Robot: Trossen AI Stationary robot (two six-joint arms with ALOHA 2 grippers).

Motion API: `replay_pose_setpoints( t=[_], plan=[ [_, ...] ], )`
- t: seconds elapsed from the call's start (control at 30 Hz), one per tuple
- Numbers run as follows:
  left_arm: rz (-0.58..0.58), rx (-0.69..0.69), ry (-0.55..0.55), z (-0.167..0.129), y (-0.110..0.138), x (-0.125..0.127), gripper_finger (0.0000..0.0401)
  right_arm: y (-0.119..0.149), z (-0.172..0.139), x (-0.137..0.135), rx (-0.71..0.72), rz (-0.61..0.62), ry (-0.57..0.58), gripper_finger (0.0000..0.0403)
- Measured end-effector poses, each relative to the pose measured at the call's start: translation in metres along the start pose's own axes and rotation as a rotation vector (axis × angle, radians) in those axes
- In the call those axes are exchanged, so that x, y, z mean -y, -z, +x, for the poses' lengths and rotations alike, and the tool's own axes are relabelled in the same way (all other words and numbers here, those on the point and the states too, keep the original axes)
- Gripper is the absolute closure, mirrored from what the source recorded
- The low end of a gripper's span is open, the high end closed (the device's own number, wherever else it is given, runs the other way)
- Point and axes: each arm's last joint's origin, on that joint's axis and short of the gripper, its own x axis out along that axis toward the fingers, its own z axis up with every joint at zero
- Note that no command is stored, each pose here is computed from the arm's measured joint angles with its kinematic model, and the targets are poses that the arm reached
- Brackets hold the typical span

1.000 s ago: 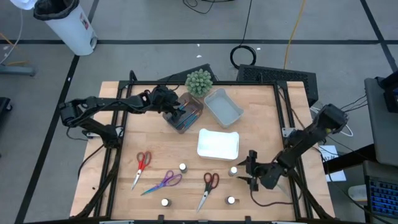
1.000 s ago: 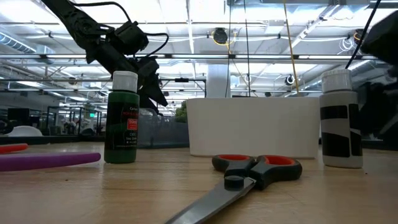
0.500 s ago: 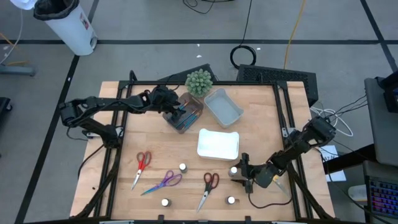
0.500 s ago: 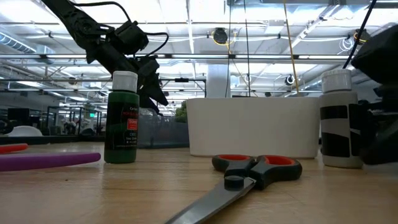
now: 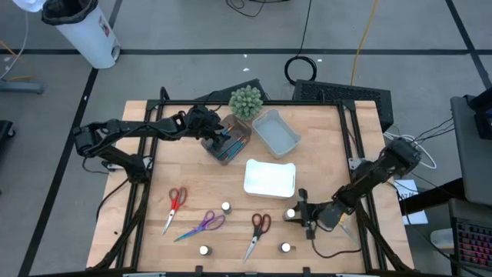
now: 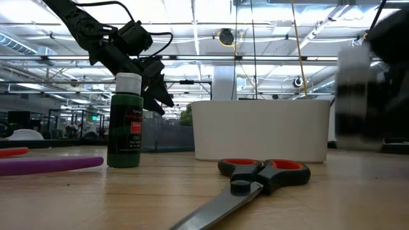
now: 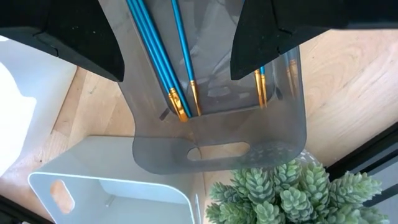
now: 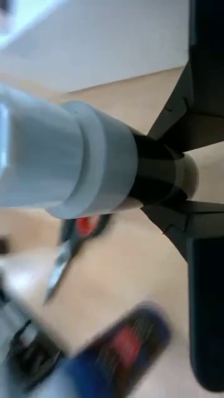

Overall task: Pick & Place Paint Supplies
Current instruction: Put the white paint bottle into the gray bin

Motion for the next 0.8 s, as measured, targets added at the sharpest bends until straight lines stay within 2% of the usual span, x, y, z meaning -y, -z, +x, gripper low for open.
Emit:
replay_pose_setpoints(
  t=[0.1, 0.27, 0.47, 0.6, 0.7, 0.8],
  plan=[
    [-0.003, 0.0, 0.0, 0.0, 0.0, 0.0, 0.0105, -0.02, -0.012, -0.001, 0.078, -0.018, -0.045, 0.0312],
    [-0.003, 0.006, 0.001, 0.0, -0.001, 0.0, 0.0105, -0.059, -0.036, 0.005, 0.242, -0.077, -0.055, 0.0308],
    [-0.014, 0.075, 0.025, 0.0, -0.007, 0.004, 0.0105, -0.103, -0.06, 0.041, 0.451, 0.061, 0.081, 0.0308],
    [0.013, 0.119, 0.067, 0.001, -0.01, 0.016, 0.0105, -0.114, -0.057, 0.069, 0.469, 0.05, 0.064, 0.0308],
    [0.045, 0.173, 0.12, 0.0, -0.015, 0.032, 0.0105, -0.116, -0.049, 0.091, 0.454, 0.094, 0.045, 0.0308],
    [0.096, 0.216, 0.186, -0.004, -0.027, 0.055, 0.0105, -0.113, -0.037, 0.111, 0.399, 0.16, 0.102, 0.0308]
  ],
)
